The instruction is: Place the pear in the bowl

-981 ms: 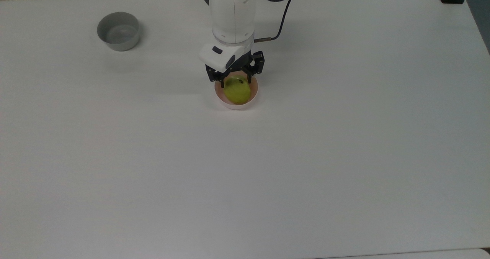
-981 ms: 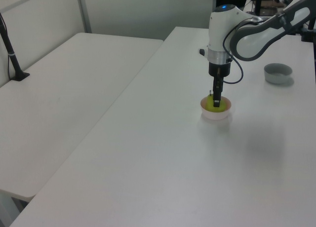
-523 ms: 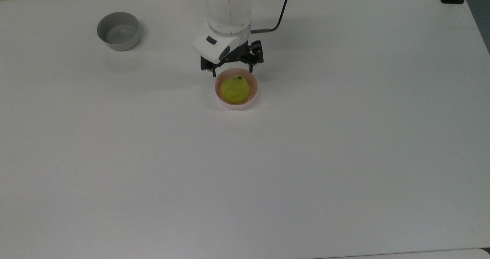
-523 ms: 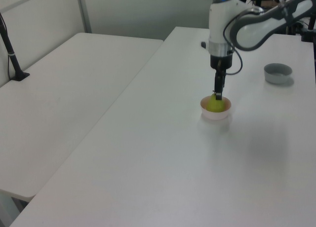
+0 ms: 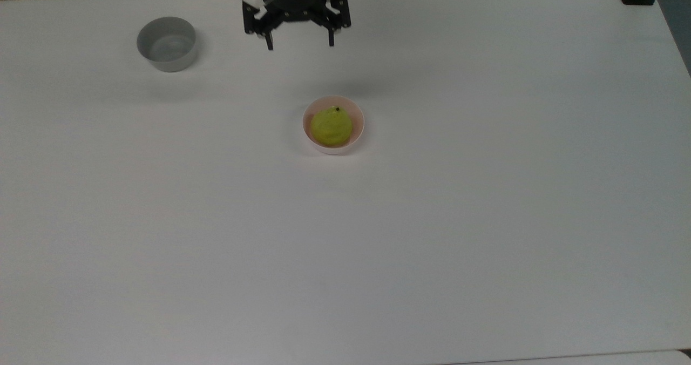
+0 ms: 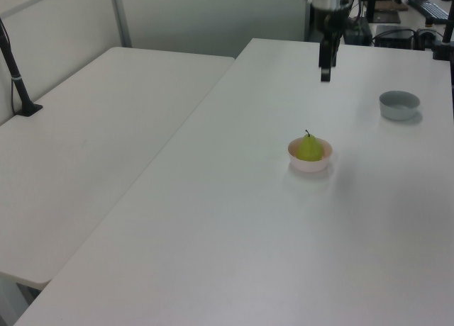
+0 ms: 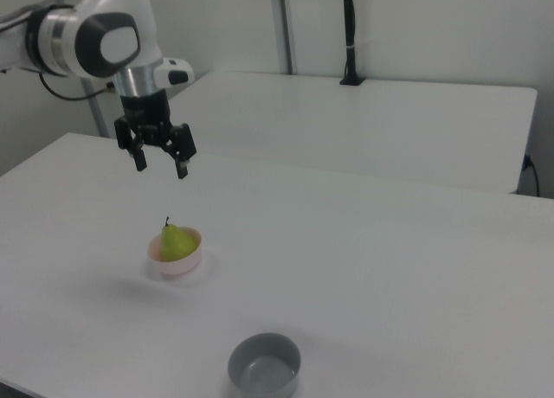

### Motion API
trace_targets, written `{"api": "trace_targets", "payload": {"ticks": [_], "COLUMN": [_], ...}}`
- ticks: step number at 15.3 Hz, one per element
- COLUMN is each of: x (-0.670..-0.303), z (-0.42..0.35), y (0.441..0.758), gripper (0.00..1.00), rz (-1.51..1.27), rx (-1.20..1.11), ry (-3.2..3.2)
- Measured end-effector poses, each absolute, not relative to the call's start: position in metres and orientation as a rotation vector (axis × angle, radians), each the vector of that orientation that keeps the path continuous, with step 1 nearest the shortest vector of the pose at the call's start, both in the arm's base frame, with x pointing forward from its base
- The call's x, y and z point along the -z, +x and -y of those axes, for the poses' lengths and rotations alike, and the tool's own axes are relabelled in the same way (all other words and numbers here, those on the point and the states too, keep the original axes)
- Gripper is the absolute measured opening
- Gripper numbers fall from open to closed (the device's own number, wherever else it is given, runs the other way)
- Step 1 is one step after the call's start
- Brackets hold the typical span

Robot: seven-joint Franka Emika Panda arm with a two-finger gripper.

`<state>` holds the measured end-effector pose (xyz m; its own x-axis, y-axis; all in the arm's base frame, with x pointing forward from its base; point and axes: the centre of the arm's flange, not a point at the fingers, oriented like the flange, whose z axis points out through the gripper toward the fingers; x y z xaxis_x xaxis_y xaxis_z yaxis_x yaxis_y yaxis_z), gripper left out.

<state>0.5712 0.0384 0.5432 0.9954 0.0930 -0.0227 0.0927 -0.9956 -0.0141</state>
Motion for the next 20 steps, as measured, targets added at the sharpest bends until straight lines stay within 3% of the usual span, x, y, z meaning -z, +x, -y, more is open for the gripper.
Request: {"api": "trace_targets", "payload": {"ticks": [5, 8, 20], "x": [-0.61, -0.628, -0.634], "z": [0.0, 0.025, 0.046], "y": [0.553, 0.546, 0.555], "gripper": [1.0, 1.0, 1.0], "rz": [0.047, 0.021, 0.169], "rx": [-0.019, -0.003, 0.126], "ry": [-3.125, -3.124, -3.128]}}
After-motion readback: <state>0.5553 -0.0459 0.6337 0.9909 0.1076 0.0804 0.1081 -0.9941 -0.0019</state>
